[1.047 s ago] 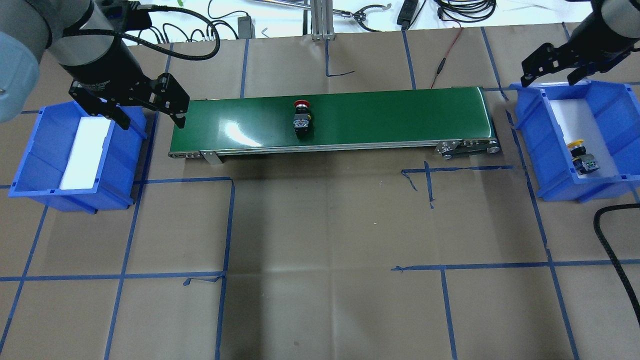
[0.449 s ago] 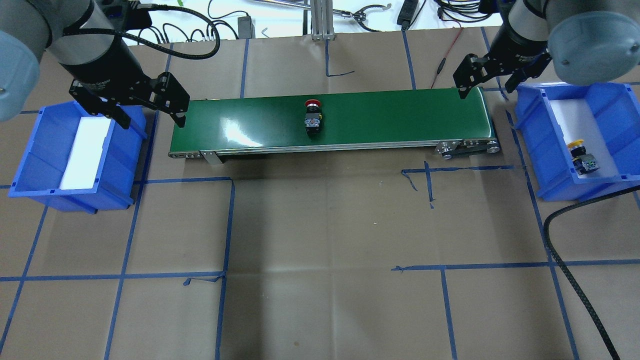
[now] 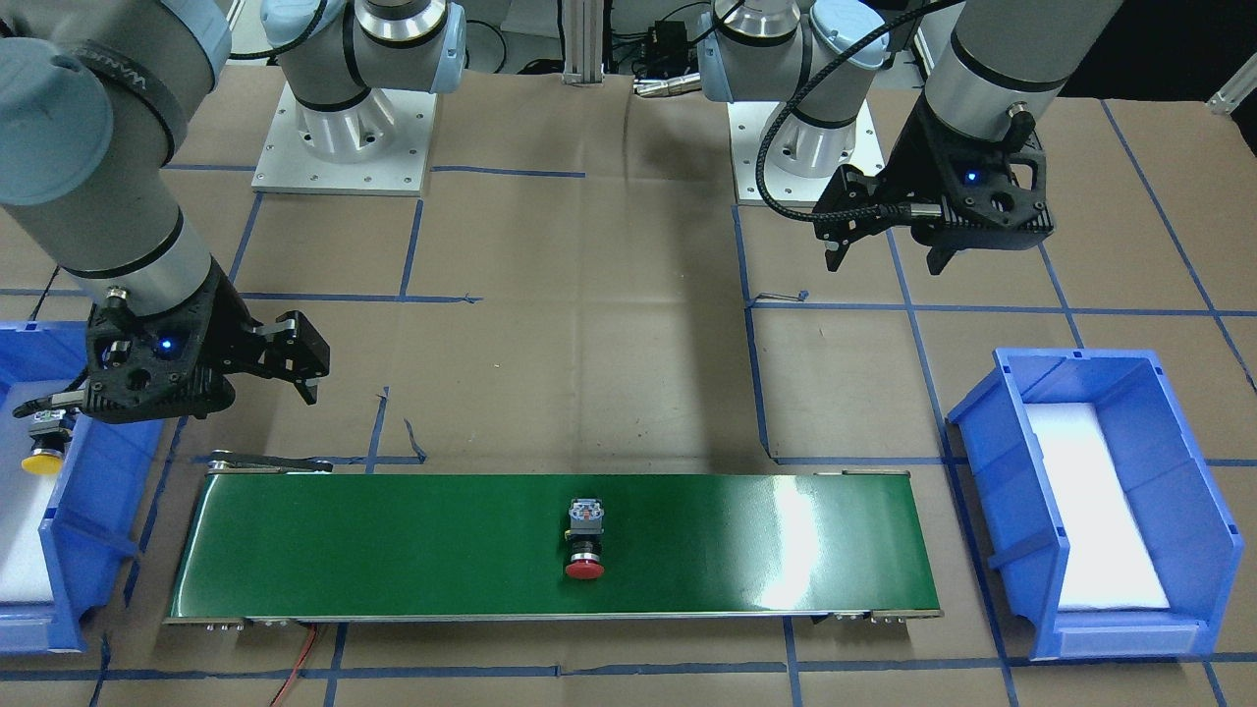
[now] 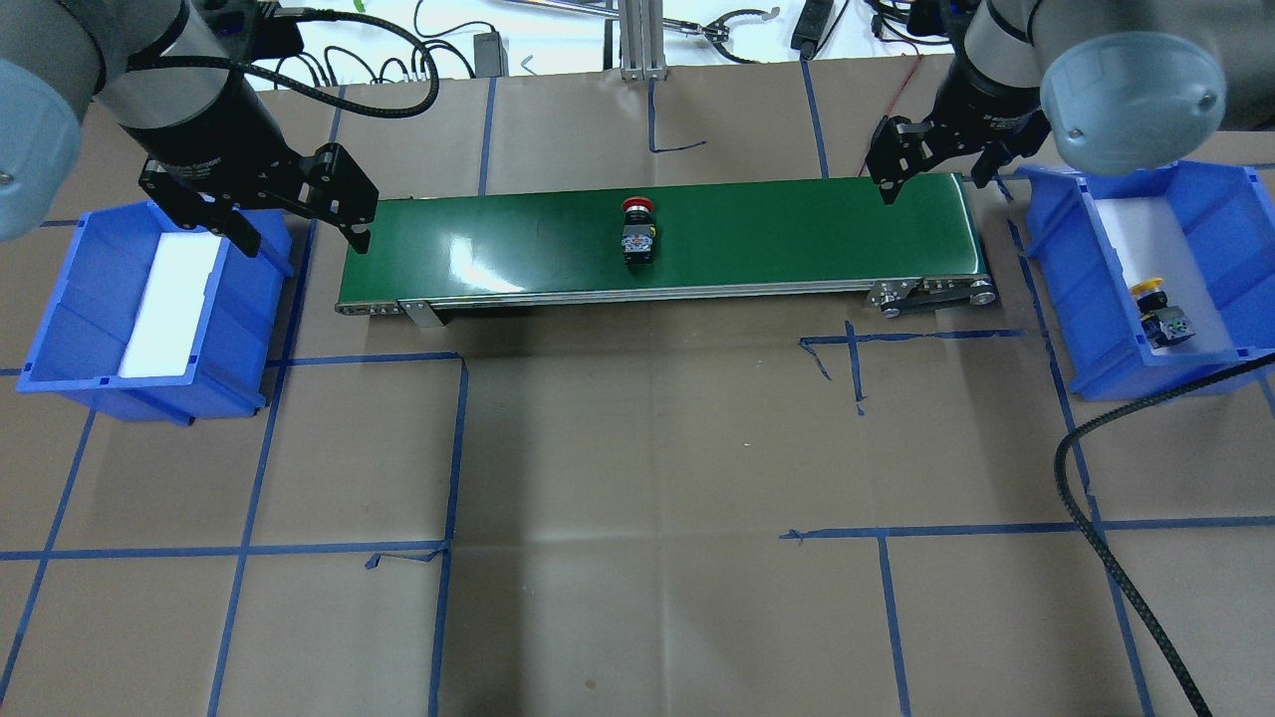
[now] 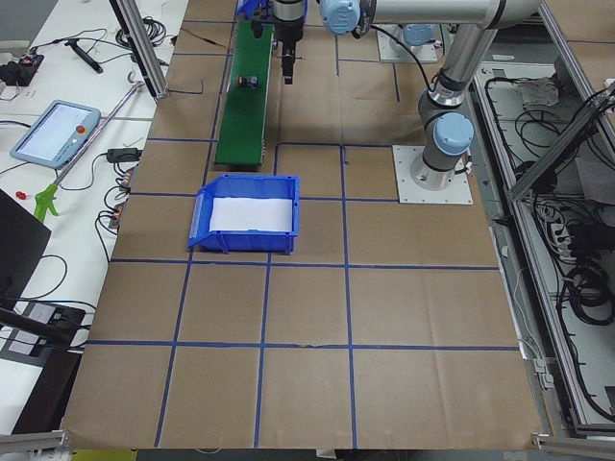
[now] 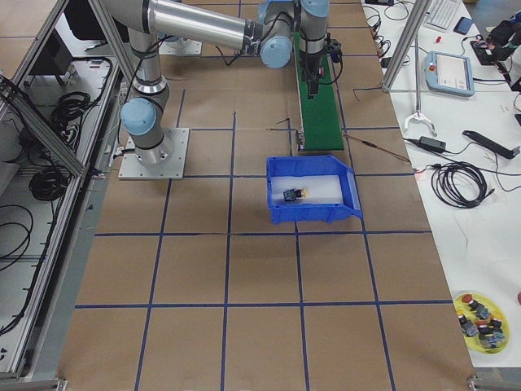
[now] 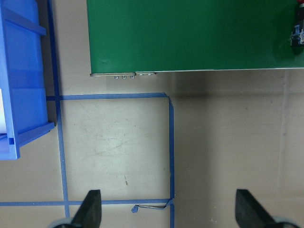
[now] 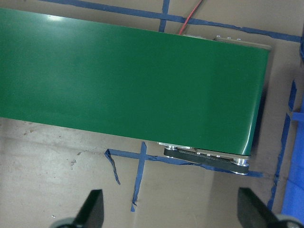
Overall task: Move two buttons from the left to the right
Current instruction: 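Move the right gripper back over the red button on the belt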
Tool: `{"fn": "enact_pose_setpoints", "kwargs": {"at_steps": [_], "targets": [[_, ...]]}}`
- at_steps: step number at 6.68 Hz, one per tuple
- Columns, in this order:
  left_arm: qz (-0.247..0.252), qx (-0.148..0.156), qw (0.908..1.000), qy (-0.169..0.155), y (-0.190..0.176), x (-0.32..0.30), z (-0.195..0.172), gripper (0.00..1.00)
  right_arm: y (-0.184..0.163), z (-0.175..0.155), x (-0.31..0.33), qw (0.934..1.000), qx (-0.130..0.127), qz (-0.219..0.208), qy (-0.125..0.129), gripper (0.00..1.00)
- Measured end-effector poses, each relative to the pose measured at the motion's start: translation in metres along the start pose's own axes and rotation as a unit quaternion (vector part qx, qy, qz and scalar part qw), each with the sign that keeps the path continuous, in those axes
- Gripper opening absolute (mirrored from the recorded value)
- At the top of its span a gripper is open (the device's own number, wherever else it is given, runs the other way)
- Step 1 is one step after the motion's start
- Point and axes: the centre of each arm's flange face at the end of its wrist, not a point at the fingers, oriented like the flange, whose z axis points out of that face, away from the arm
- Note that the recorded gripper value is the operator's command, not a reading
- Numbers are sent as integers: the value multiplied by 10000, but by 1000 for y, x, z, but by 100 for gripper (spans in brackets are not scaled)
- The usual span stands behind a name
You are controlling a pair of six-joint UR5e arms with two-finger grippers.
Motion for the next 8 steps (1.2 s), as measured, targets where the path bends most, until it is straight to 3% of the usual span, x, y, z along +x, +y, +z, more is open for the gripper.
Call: {"fn": "enact_pose_setpoints", "kwargs": {"at_steps": [8], "targets": [[28,-25,10000,-6,-1,1,1,100,-4,2,-9,9999,82,-68,-101,99]]}}
